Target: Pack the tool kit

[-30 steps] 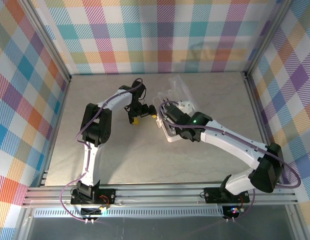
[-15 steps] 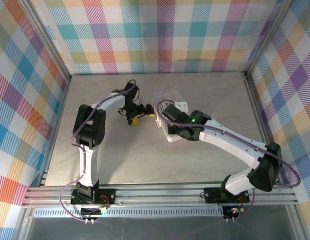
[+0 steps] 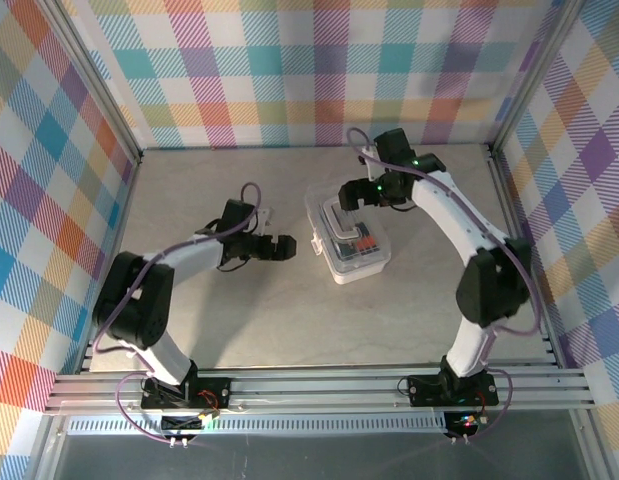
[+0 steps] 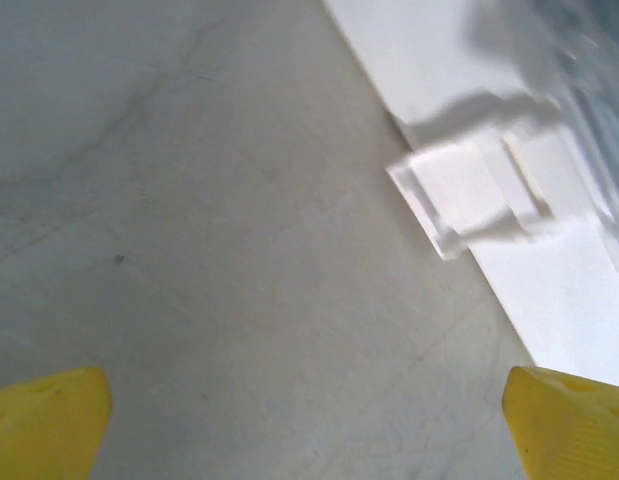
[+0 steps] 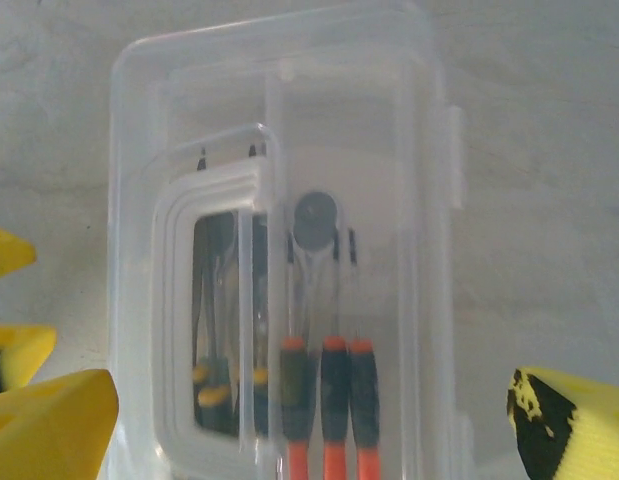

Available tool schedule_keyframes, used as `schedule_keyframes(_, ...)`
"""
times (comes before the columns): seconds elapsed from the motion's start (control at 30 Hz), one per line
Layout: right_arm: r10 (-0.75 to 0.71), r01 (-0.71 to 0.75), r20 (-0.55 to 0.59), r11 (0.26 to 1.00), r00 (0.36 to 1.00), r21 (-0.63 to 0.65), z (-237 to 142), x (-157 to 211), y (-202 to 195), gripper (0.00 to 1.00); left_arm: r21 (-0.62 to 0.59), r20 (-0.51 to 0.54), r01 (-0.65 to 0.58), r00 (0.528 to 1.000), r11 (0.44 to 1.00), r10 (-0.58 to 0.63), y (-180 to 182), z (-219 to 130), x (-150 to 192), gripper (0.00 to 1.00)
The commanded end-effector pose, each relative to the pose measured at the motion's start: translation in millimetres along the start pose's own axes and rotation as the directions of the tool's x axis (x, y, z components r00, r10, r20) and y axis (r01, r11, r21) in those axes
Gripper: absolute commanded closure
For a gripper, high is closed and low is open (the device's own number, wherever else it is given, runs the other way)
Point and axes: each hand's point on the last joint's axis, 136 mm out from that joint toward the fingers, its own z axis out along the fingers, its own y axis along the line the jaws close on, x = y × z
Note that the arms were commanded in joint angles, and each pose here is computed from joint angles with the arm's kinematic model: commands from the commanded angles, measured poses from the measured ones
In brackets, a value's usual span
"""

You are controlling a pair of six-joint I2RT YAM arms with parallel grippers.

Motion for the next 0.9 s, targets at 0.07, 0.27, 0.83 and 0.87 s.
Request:
schedule_keyframes(0.07, -0.103, 0.093, -0.094, 0.99, 0.99, -0.104, 37, 2, -2, 0.01, -0.078, 0.104, -0.346, 0.93, 0.935, 0.352, -27, -3, 3, 0.0)
schedule_keyframes(0.27, -0.143, 0.128, -0.12, 0.985, 0.982, -0.117, 52, 8, -6, 0.01, -0.094, 0.069, -0.398, 0.912, 0.913, 0.404, -34, 24, 29, 0.0)
schedule_keyframes(0.83, -0.119, 0.096, -0.135, 0.981, 0.984, -0.171, 63, 23, -1, 0.01, -0.223, 0.107, -0.43, 0.881, 0.875, 0.461, -28, 90, 4, 0.0)
schedule_keyframes(0.87, -0.119, 0.095, -0.136, 0.981, 0.984, -0.17, 63, 23, -2, 0.01, -0.233, 0.108, -0.428, 0.881, 0.873, 0.46, -27, 92, 2, 0.0)
